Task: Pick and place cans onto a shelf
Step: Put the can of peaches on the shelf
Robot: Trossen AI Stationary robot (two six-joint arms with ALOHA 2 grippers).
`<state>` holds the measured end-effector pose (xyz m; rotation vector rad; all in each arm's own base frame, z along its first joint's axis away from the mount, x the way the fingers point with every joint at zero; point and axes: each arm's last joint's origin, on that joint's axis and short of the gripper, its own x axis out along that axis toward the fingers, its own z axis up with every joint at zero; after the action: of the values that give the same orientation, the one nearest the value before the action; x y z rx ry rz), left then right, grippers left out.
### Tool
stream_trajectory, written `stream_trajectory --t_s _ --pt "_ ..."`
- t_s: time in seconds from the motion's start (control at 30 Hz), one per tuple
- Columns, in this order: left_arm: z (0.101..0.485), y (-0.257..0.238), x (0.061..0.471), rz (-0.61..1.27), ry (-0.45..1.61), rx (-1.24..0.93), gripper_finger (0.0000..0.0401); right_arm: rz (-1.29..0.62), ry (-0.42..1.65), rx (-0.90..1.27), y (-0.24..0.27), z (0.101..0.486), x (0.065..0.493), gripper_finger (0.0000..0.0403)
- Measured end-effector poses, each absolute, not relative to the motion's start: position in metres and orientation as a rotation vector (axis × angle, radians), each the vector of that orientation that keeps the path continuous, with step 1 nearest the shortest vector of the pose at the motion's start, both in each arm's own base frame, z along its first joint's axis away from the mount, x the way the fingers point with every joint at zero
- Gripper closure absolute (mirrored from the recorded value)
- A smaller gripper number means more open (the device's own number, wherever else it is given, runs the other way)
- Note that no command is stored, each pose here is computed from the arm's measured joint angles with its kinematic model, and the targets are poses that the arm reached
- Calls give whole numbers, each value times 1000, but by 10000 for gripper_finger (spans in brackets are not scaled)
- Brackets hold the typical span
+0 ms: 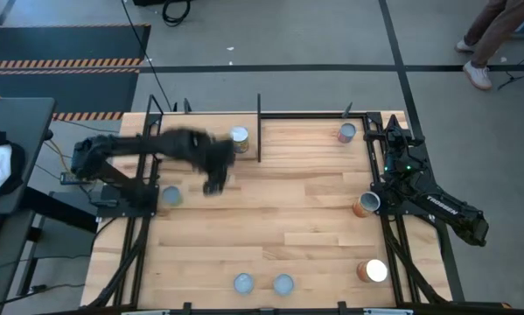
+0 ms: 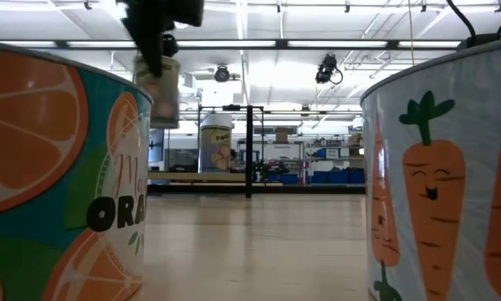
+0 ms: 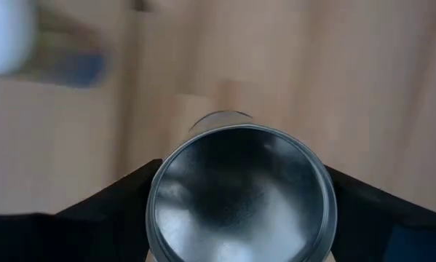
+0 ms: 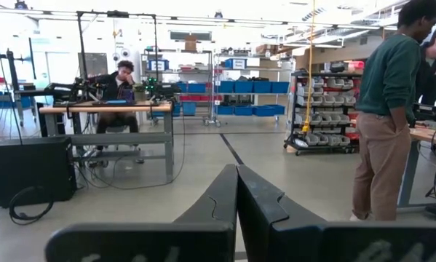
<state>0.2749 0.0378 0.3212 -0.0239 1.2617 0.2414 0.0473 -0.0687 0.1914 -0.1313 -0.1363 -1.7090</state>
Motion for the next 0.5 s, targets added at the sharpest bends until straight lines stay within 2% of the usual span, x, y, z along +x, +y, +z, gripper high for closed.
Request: stream_trajectory --t_s 0.27,0.4,0.5 --pt "389 163 241 585 1064 -137 92 -1709 -137 -131 -69 192 47 386" --pt "401 213 234 718 1018 -190 92 -1708 -137 -131 -69 191 47 386" --pt "397 243 243 734 1037 -170 92 -1709 -137 -131 -69 191 47 386"
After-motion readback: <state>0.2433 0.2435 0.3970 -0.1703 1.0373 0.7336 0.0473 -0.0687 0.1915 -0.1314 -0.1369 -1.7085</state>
